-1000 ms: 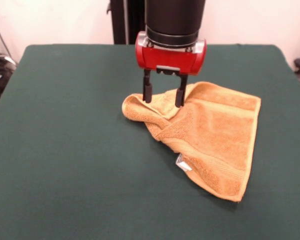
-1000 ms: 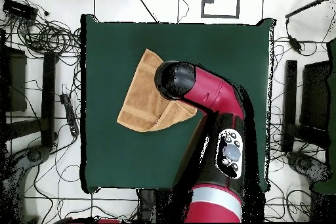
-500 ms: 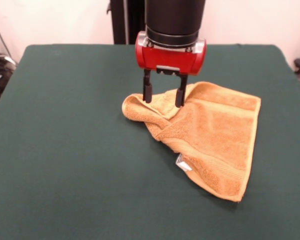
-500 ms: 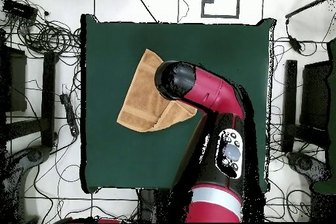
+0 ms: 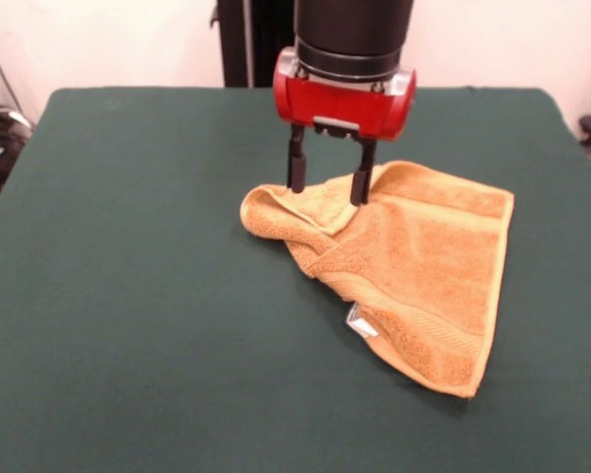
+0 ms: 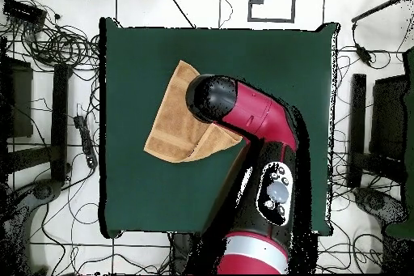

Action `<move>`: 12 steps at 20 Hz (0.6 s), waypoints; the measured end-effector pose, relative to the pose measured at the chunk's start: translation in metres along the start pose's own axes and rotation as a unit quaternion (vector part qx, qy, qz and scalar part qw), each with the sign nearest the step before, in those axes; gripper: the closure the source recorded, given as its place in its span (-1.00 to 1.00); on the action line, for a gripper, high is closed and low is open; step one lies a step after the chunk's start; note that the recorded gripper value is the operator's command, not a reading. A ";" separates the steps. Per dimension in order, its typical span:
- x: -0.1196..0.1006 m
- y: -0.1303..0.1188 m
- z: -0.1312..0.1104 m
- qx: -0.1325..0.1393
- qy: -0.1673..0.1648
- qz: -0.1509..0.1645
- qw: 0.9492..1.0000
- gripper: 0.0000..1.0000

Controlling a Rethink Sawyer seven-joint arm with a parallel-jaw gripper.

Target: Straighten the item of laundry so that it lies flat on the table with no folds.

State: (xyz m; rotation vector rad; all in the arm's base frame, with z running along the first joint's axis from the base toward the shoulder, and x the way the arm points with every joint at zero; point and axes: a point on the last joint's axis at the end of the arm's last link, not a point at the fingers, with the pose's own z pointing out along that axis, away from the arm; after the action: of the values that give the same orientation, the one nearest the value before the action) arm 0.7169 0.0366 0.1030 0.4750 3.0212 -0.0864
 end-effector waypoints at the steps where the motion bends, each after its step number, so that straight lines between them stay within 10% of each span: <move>1: 0.000 0.001 -0.001 0.001 -0.001 0.008 1.000 -1.00; 12: -0.007 0.001 -0.005 -0.010 -0.014 0.109 0.994 -1.00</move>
State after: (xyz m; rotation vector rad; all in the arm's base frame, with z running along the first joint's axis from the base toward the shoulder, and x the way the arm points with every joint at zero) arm 0.7237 0.0359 0.1084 0.7905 2.9172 -0.0490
